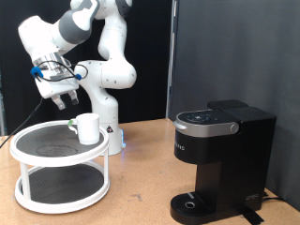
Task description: Make a cup of coffee with the keurig machine
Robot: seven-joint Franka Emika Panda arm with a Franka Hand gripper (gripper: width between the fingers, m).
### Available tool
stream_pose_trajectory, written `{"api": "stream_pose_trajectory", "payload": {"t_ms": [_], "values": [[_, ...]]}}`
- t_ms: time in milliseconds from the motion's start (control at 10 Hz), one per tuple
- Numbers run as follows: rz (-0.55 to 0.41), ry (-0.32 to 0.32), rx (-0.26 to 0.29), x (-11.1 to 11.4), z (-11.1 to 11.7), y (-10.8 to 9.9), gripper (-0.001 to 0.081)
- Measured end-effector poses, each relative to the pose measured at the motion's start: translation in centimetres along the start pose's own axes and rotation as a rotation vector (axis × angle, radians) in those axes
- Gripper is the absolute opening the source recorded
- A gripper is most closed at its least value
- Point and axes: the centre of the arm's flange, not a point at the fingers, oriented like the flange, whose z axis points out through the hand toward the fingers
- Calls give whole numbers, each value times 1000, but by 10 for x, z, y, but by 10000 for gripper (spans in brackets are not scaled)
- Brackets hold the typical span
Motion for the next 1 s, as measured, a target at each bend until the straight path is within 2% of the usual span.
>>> {"api": "stream_pose_trajectory", "payload": {"t_ms": [400, 1000], "values": [[-10, 40, -16, 3, 23, -8, 734], [-28, 55, -40, -6, 61, -9, 734]]}}
